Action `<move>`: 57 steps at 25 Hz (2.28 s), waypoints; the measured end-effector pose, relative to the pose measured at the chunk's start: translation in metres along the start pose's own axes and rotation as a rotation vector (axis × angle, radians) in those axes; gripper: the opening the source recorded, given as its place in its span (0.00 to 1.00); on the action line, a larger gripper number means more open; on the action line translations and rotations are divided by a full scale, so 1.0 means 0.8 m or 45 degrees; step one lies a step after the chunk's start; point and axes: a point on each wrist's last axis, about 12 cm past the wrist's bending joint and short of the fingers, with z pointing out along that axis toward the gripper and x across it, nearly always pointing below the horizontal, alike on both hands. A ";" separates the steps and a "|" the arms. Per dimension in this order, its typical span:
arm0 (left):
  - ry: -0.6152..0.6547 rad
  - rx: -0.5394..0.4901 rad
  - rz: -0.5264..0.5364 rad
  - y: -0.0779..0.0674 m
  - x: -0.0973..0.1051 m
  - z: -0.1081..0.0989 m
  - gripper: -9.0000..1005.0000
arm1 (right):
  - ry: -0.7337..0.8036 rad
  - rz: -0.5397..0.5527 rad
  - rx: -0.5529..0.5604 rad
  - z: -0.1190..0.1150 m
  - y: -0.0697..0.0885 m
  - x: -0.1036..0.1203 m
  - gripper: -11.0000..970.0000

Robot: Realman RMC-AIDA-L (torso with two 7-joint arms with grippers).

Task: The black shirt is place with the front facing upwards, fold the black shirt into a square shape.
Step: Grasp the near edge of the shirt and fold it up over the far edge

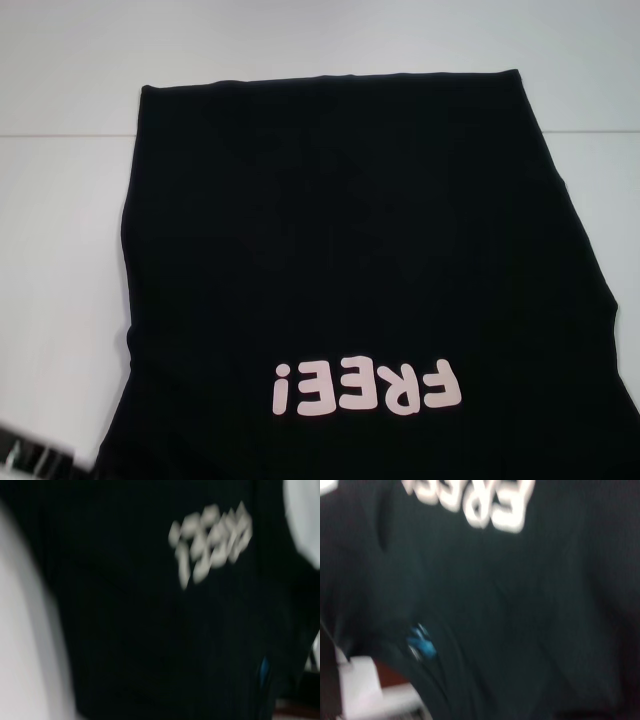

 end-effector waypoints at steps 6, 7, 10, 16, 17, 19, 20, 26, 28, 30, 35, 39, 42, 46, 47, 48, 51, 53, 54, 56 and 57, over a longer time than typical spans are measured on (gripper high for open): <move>-0.359 0.005 0.032 -0.002 -0.042 -0.029 0.14 | -0.507 0.070 -0.168 -0.023 -0.009 -0.004 0.08; -0.409 -0.007 0.027 -0.001 -0.049 -0.032 0.14 | -0.594 0.080 -0.194 -0.026 -0.011 -0.006 0.08; -0.596 -0.056 0.014 0.005 -0.077 -0.039 0.14 | -0.817 0.100 -0.212 -0.031 -0.019 -0.017 0.08; -0.984 -0.118 -0.028 0.022 -0.109 -0.037 0.15 | -1.227 0.135 -0.153 -0.006 -0.039 -0.043 0.08; -1.037 -0.120 -0.036 0.025 -0.111 -0.035 0.15 | -1.280 0.150 -0.134 -0.001 -0.043 -0.046 0.08; -1.103 -0.126 -0.044 0.028 -0.115 -0.031 0.15 | -1.368 0.179 -0.100 0.011 -0.048 -0.050 0.08; -1.171 -0.140 -0.059 0.032 -0.117 -0.026 0.15 | -1.414 0.191 -0.075 0.017 -0.050 -0.052 0.08; -1.362 -0.194 -0.119 0.045 -0.121 -0.009 0.15 | -1.611 0.248 0.062 0.035 -0.062 -0.054 0.09; -1.376 -0.207 -0.129 0.046 -0.124 -0.005 0.16 | -1.622 0.250 0.091 0.040 -0.063 -0.057 0.09; -1.393 -0.230 -0.136 0.047 -0.126 -0.001 0.16 | -1.634 0.252 0.119 0.046 -0.063 -0.063 0.09; -1.472 -0.271 -0.152 0.049 -0.133 0.004 0.16 | -1.665 0.223 0.173 0.052 -0.060 -0.075 0.09; -1.530 -0.286 -0.147 0.048 -0.137 0.001 0.16 | -1.717 0.208 0.212 0.048 -0.060 -0.082 0.10; -1.515 -0.308 -0.136 0.046 -0.140 0.008 0.17 | -1.719 0.207 0.245 0.046 -0.061 -0.089 0.10; -1.497 -0.349 -0.136 0.047 -0.141 0.023 0.17 | -1.684 0.191 0.296 0.052 -0.059 -0.099 0.10; -1.495 -0.362 -0.134 0.047 -0.141 0.026 0.17 | -1.680 0.187 0.310 0.054 -0.059 -0.100 0.10; -1.494 -0.372 -0.133 0.047 -0.141 0.029 0.17 | -1.675 0.185 0.324 0.056 -0.059 -0.101 0.10; -1.493 -0.401 -0.146 0.048 -0.141 0.036 0.17 | -1.657 0.189 0.379 0.060 -0.060 -0.105 0.10; -1.495 -0.421 -0.164 0.049 -0.142 0.041 0.17 | -1.628 0.189 0.412 0.064 -0.061 -0.108 0.10; -1.495 -0.432 -0.174 0.049 -0.143 0.044 0.17 | -1.613 0.181 0.422 0.066 -0.061 -0.109 0.11; -1.488 -0.456 -0.176 0.049 -0.144 0.050 0.17 | -1.599 0.170 0.435 0.068 -0.061 -0.109 0.11; -1.482 -0.464 -0.172 0.049 -0.144 0.054 0.17 | -1.599 0.170 0.435 0.068 -0.061 -0.109 0.11</move>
